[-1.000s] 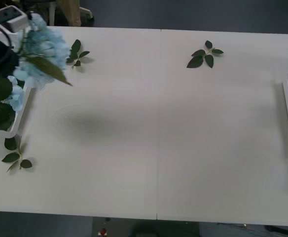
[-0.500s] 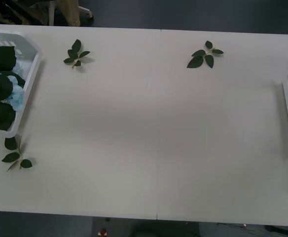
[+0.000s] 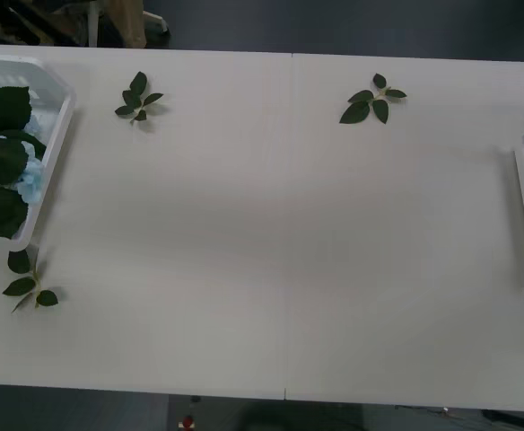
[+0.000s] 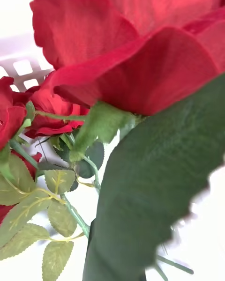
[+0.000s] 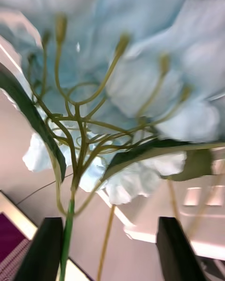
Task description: Put the red flowers into the right box and the blue flowers into the left box
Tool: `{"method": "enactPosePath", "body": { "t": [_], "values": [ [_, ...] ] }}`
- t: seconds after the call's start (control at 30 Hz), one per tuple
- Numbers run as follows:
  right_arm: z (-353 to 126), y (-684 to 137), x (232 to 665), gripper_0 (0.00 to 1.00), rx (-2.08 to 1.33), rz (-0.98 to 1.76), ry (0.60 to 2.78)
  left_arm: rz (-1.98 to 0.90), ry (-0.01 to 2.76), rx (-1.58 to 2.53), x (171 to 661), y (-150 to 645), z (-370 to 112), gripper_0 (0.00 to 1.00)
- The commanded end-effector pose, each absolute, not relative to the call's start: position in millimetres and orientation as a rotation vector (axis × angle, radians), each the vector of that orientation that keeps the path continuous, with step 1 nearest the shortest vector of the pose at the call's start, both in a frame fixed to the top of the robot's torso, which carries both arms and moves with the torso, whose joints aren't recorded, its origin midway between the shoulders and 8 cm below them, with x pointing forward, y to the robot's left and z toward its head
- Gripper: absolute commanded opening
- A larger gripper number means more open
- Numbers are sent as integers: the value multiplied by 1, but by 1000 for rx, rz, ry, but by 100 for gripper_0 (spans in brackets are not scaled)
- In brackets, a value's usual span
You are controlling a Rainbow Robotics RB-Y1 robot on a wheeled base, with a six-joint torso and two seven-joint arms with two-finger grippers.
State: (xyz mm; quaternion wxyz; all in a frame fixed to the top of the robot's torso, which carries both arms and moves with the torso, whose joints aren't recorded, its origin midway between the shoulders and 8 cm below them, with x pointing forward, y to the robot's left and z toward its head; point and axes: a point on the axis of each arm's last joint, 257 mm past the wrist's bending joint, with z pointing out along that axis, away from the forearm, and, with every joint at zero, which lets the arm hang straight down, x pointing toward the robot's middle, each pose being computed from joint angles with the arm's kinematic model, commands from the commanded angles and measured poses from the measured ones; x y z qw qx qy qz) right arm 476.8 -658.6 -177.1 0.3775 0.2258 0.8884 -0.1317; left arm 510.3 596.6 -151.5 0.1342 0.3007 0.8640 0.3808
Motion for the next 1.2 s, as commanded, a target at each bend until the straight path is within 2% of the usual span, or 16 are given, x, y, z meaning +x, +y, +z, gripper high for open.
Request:
{"method": "enactPosePath", "body": {
  "t": [0.03,0.07,0.1,0.17,0.27,0.43,0.57,0.77,1.0,1.2],
  "values": [
    [-138,-673,483,64,458,-435,2244,994,2468,842,514,568,-86,100],
    [-139,-673,484,77,446,-439,2245,916,2472,865,509,553,-72,100],
    [-138,-672,485,83,442,-438,2243,864,2464,882,507,542,-62,100],
    [-140,-672,484,90,435,-436,2248,706,2452,934,499,509,-46,100],
    [-139,-668,487,94,418,-425,2250,329,2379,1052,488,416,-41,100],
    [-141,-654,493,95,344,-383,2269,-75,2281,953,511,300,-94,100],
    [-139,-632,503,96,217,-328,2281,-293,2117,837,535,224,-148,100],
    [-130,-576,512,96,-89,-278,2320,-502,1974,719,524,140,-204,100],
    [-123,-487,500,95,-496,-169,2356,-590,1839,812,497,102,-210,100],
    [-128,-407,473,95,-885,-31,2314,-689,1691,1062,452,75,-183,100]
  ]
}}
